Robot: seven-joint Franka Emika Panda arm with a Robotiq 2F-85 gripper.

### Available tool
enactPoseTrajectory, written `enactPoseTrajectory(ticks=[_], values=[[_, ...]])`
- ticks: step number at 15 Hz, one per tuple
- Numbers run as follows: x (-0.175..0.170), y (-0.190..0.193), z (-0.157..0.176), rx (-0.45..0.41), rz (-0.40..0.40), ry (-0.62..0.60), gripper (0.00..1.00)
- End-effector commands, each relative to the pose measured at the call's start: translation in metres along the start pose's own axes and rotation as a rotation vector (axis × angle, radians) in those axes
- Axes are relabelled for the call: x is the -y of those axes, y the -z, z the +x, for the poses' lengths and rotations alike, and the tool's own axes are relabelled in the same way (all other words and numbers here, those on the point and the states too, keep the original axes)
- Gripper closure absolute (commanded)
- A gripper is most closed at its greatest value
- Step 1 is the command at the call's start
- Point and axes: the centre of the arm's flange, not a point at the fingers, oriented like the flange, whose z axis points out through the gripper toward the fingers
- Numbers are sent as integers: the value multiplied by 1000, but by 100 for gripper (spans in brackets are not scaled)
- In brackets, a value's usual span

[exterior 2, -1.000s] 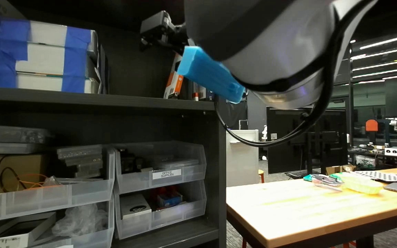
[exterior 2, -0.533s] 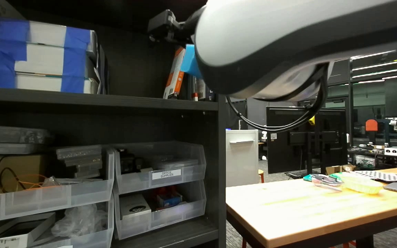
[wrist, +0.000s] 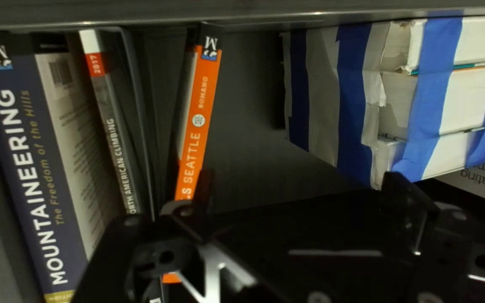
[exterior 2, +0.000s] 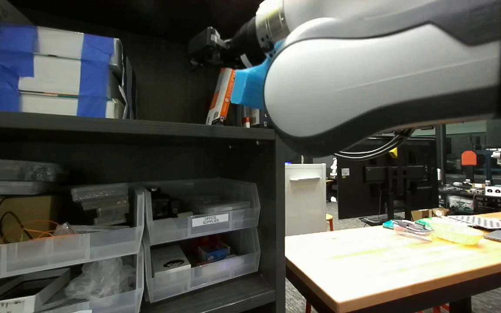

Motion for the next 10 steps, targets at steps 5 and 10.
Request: enactPoseTrajectory(ticks=[5,10], values=[[-16,5,13,46,-50,-9,0],[-17,21,23,125,-9,-113,0]])
